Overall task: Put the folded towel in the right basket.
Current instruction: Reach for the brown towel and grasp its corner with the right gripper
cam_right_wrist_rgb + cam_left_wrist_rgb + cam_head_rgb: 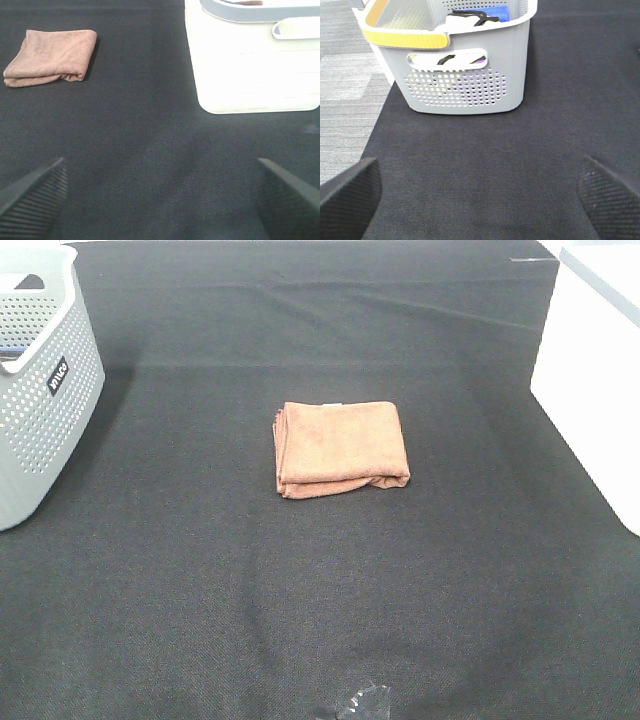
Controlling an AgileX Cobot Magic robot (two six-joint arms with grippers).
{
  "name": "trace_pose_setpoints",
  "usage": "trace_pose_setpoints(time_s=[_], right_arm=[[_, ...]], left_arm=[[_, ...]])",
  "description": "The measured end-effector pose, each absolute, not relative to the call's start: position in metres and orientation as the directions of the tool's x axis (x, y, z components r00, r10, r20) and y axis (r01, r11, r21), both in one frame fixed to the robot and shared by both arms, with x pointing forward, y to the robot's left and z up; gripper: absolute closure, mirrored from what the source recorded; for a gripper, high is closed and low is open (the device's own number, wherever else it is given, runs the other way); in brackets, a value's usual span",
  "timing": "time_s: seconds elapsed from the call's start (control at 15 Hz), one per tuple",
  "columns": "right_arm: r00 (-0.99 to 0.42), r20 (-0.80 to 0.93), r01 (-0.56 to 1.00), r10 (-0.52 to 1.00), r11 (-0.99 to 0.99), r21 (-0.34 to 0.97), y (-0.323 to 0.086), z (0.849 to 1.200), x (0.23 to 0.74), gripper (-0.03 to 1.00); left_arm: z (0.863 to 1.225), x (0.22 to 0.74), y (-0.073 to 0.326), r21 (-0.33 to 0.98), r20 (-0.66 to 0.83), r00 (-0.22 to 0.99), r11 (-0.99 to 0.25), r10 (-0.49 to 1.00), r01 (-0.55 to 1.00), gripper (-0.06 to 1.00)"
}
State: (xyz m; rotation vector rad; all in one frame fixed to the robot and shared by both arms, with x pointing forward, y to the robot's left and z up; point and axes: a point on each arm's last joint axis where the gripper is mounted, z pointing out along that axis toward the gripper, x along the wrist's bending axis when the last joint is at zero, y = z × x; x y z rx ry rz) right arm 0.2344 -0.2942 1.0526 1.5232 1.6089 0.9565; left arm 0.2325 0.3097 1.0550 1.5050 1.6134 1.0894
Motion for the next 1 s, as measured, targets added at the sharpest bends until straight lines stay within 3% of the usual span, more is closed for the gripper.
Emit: trace_pose_setpoints(time_s=[1.0], right_arm=[[-0.049,-0.009,0.471,0.999,0.031,0.882,-0.2944,1.0526,0.2344,0.01]], left_arm=[[1.0550,0.2326,0.3090,0.901,0.065,-0.105,-0.013,0.992,0.434,-0.05]])
